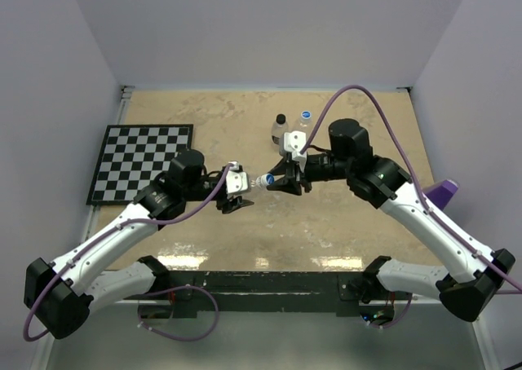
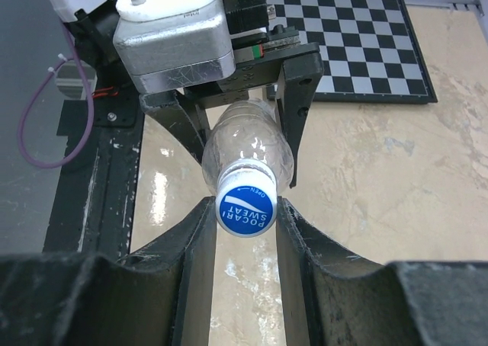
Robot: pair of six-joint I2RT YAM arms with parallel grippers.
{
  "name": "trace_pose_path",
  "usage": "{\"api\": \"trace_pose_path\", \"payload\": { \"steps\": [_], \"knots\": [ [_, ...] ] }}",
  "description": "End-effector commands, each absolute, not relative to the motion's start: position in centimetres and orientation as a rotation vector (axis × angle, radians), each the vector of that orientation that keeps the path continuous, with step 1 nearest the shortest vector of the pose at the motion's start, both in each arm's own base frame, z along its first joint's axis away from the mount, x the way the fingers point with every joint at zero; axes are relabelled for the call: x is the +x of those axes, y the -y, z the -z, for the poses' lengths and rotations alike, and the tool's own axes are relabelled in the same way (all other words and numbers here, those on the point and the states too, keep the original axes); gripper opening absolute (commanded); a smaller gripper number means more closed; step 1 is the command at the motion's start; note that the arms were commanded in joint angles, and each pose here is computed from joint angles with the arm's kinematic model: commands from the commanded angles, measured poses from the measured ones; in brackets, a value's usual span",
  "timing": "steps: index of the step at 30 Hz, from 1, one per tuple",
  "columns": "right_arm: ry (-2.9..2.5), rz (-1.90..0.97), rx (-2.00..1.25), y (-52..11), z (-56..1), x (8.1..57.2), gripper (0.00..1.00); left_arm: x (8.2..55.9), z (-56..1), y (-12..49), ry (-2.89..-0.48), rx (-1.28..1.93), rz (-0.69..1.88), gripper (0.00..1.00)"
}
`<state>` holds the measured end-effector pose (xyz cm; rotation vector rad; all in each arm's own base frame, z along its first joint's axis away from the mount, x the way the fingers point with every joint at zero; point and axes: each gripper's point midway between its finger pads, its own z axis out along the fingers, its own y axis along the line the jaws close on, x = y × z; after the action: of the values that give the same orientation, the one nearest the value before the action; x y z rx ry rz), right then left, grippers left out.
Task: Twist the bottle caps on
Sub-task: Screw the bottle cap onto the plastic bottle.
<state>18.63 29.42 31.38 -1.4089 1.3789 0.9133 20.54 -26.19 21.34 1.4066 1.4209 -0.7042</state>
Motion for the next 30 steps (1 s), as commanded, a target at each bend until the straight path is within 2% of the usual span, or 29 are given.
{"api": "trace_pose_path", "payload": {
  "steps": [1,15,20,30],
  "knots": [
    [-1.456,-0.902,-1.423,-29.5,-30.1,19.2,0.02,20.1,-24.7,27.6,-1.266,1.391,0.755,0.23],
    [-1.664,-0.960,-1.250,-29.9,-29.7,20.2,0.00,20.2,-27.5,28.3,-1.210,1.263,0.626,0.18],
    [-1.815,-1.012,-1.086,-30.1,-29.0,20.7,0.00,20.1,-30.0,28.6,-1.147,1.139,0.578,0.18],
    [-1.902,-1.005,-0.735,-29.3,-30.1,22.4,0.00,20.5,-32.4,29.9,-1.172,0.838,0.545,0.14]
  ]
}}
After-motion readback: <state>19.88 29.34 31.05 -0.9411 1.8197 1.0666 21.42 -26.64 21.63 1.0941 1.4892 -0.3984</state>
